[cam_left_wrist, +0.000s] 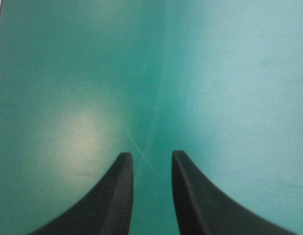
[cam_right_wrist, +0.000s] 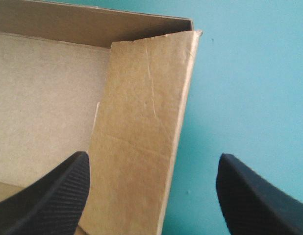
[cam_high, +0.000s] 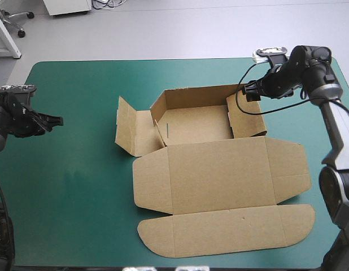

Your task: Fold the box

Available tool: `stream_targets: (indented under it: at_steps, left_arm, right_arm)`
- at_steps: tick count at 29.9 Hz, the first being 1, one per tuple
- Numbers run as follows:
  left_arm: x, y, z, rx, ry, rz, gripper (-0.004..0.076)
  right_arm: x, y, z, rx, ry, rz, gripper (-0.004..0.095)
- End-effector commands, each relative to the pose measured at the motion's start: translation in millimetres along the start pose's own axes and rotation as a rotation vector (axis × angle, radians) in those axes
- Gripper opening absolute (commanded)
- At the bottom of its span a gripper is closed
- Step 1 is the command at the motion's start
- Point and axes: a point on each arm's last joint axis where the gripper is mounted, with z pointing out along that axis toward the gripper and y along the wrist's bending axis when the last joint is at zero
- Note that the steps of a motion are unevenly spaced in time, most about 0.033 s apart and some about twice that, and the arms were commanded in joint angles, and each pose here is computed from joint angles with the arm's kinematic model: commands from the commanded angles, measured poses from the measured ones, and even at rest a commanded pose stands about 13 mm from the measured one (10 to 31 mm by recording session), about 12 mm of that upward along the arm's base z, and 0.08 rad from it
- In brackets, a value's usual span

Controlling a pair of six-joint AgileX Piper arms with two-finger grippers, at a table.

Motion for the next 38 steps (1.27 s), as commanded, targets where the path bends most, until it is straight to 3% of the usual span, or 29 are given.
stream_targets:
  at_steps: [1, 6, 10, 16, 20, 26, 30, 34, 38]
  left_arm:
    - [-6.4, -0.5, -20.0, 0.004, -0.090, -0.007, 0.0197]
    - [-7.3, -3.0, -20.1, 0.032, -0.100, -0.019, 0.0197]
    - [-7.4, -4.3, -20.2, 0.047, -0.101, -0.016, 0.0197]
    - [-8.8, -5.9, -20.5, 0.065, -0.116, -0.025, 0.0197]
    - [-10.5, -7.2, -20.7, 0.080, -0.134, -0.028, 0.0197]
    - [-10.6, -7.2, -20.8, 0.080, -0.135, -0.024, 0.0197]
    - [-10.5, -7.1, -20.7, 0.078, -0.135, -0.023, 0.0197]
    - [-11.0, -6.7, -20.8, 0.074, -0.140, -0.021, 0.0197]
    - [-12.0, -6.6, -20.9, 0.073, -0.152, -0.021, 0.0197]
  right_arm:
    - [5.1, 9.9, -74.2, 0.074, -0.132, -0.062, 0.0626]
    - [24.5, 37.8, -105.3, 0.151, -0.169, -0.140, 0.0611]
    - [37.1, 48.0, -99.5, 0.201, -0.129, -0.116, 0.0612]
    - [30.7, 52.2, -71.2, 0.132, -0.168, -0.137, 0.0659]
    - [20.6, 48.8, -46.2, 0.152, -0.173, -0.172, 0.0704]
    - [16.5, 41.4, 9.3, 0.174, -0.059, -0.185, 0.0747]
    - [16.9, 31.8, 42.3, 0.243, 0.009, -0.181, 0.0747]
    - [19.7, 28.4, 67.6, 0.250, 0.066, -0.187, 0.0726]
    - [20.5, 27.4, 79.5, 0.250, 0.076, -0.147, 0.0625]
